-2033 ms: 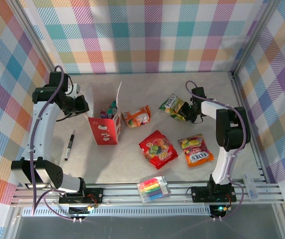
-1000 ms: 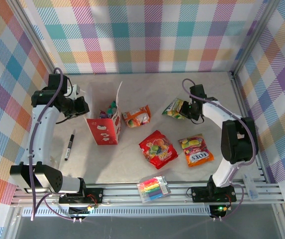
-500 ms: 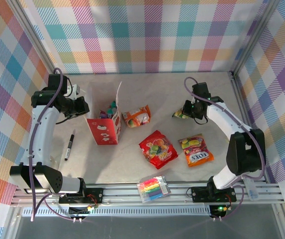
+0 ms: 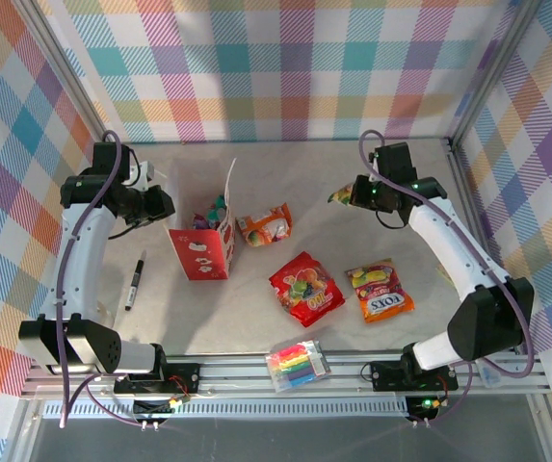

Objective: Place the snacks into the paper bag

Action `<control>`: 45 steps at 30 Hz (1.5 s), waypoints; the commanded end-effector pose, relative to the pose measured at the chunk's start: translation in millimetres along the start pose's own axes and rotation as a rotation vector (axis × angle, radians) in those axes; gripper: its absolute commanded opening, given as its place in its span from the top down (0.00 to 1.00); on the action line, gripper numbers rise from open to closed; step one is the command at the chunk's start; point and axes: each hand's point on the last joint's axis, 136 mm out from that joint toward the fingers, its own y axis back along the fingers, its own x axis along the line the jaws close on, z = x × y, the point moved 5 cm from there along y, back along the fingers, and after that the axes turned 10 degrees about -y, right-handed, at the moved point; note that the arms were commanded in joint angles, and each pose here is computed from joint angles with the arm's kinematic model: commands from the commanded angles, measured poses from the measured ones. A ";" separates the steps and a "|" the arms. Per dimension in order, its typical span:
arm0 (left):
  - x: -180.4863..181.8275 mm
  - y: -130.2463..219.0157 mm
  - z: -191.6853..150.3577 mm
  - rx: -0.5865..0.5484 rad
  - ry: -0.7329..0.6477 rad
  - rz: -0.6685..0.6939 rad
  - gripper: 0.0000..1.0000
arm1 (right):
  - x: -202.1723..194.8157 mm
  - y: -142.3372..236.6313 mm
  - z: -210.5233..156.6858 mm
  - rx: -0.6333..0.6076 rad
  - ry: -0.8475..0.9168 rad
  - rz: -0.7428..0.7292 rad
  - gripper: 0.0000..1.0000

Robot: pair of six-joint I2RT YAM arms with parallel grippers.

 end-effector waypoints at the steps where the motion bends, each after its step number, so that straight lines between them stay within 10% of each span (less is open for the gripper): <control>1: -2.9 10.2 9.6 -0.044 0.005 -0.022 0.78 | 27.6 30.8 12.0 -0.078 0.076 0.075 1.00; 30: 4.5 12.0 4.9 -0.034 -0.020 0.041 0.96 | 179.5 159.7 66.5 -0.444 0.477 0.429 1.00; 45: 5.9 11.9 1.0 -0.039 -0.016 0.048 0.96 | 255.9 184.3 46.5 -0.320 0.645 0.804 1.00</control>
